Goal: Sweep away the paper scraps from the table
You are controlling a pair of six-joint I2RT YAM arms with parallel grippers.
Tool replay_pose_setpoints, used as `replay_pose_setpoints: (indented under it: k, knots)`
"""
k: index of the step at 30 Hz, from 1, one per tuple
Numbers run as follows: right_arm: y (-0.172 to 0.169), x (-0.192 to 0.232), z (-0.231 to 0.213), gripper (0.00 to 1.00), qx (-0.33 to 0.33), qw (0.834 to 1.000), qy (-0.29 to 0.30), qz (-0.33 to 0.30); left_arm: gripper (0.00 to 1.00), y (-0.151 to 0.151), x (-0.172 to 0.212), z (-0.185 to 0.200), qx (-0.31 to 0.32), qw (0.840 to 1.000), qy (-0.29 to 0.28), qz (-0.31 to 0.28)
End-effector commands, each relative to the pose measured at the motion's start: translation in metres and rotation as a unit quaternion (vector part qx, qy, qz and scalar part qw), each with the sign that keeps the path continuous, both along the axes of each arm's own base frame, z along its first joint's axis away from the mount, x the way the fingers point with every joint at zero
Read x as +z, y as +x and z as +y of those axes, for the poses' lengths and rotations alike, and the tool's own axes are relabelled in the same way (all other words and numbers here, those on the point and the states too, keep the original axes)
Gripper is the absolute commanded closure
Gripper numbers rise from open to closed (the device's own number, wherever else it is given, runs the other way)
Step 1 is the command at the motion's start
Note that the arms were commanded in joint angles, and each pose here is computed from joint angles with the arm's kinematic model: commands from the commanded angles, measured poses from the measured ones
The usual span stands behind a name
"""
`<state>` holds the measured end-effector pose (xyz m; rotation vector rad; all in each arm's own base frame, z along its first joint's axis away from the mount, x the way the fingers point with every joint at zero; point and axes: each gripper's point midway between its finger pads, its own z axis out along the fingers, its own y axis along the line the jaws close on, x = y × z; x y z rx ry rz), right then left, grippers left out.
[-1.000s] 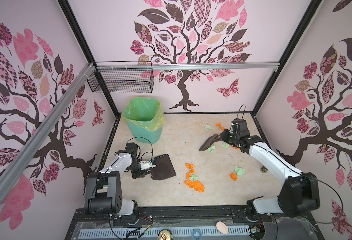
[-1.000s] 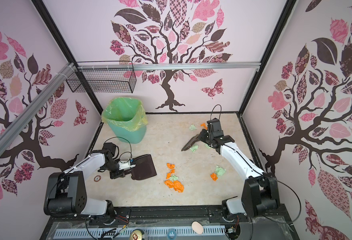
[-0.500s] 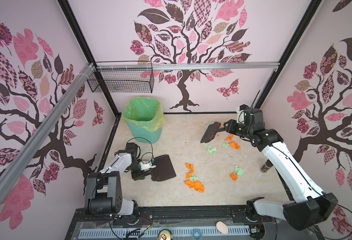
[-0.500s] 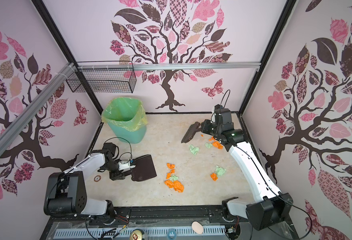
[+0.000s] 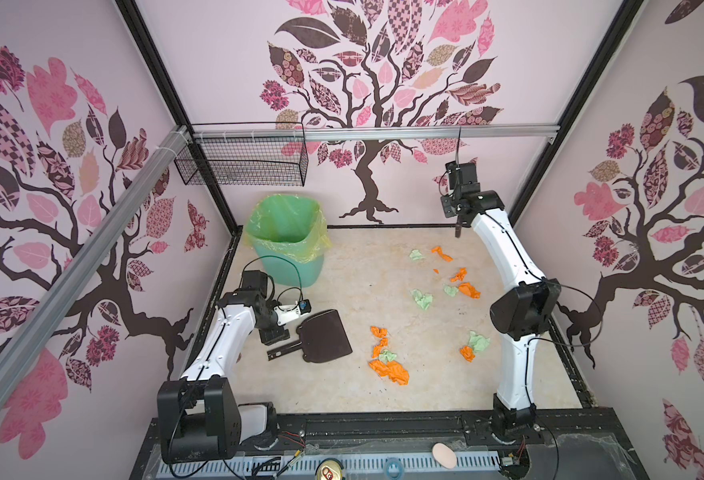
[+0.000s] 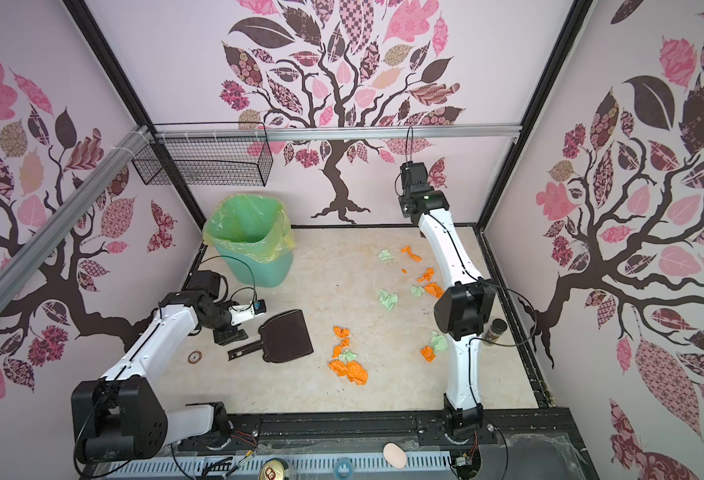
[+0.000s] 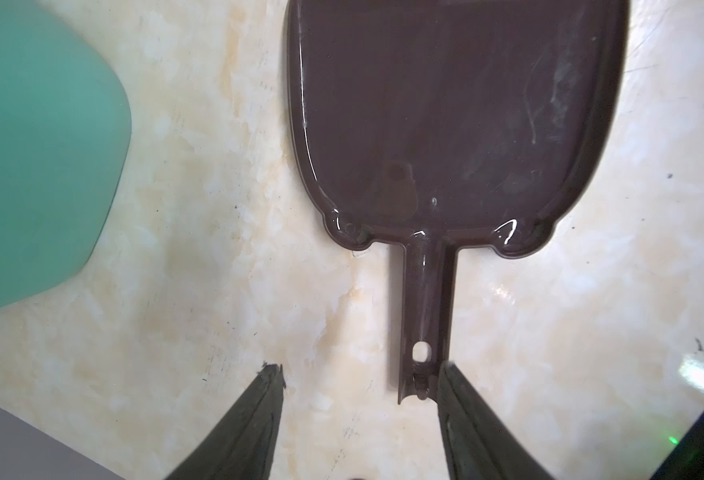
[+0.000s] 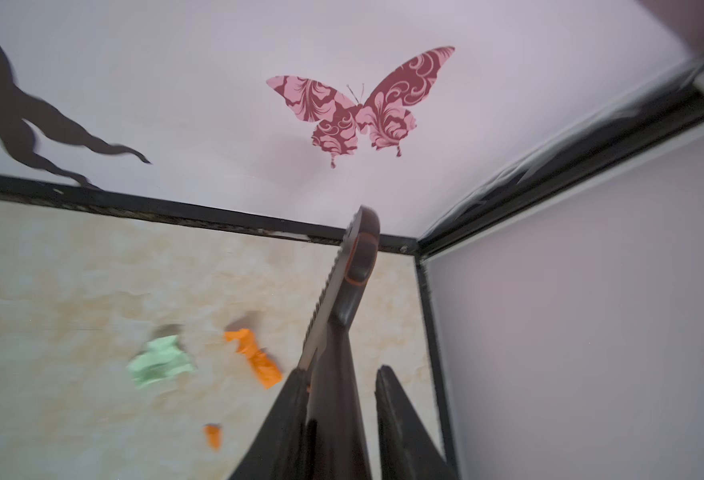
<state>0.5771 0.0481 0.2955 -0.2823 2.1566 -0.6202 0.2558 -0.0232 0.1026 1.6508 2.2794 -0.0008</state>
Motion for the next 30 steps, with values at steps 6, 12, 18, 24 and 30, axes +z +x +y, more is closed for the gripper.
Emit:
replay_pose_setpoints:
  k: [6, 12, 18, 24, 30]
  knots:
    - [0.051, -0.017, 0.036, 1.00, 0.115, 0.978, -0.172, -0.006, 0.38, -0.011, -0.006, -0.004, 0.004, 1.000, -0.012, 0.019]
    - [0.046, -0.058, 0.057, 1.00, 0.168, 0.971, -0.161, 0.048, 0.40, -0.011, -0.014, -0.004, 0.003, 1.000, -0.012, 0.026]
    - [0.031, -0.083, 0.073, 1.00, 0.221, 0.959, -0.150, 0.097, 0.40, -0.010, -0.017, -0.005, 0.003, 0.999, -0.017, 0.031]
    - [0.008, -0.136, 0.083, 1.00, 0.290, 0.919, -0.217, 0.156, 0.41, -0.012, -0.021, -0.007, 0.004, 0.999, -0.023, 0.040]
    - [-0.034, -0.145, 0.118, 1.00, 0.376, 0.887, -0.211, 0.164, 0.41, -0.013, -0.024, -0.006, 0.006, 0.999, -0.021, 0.042]
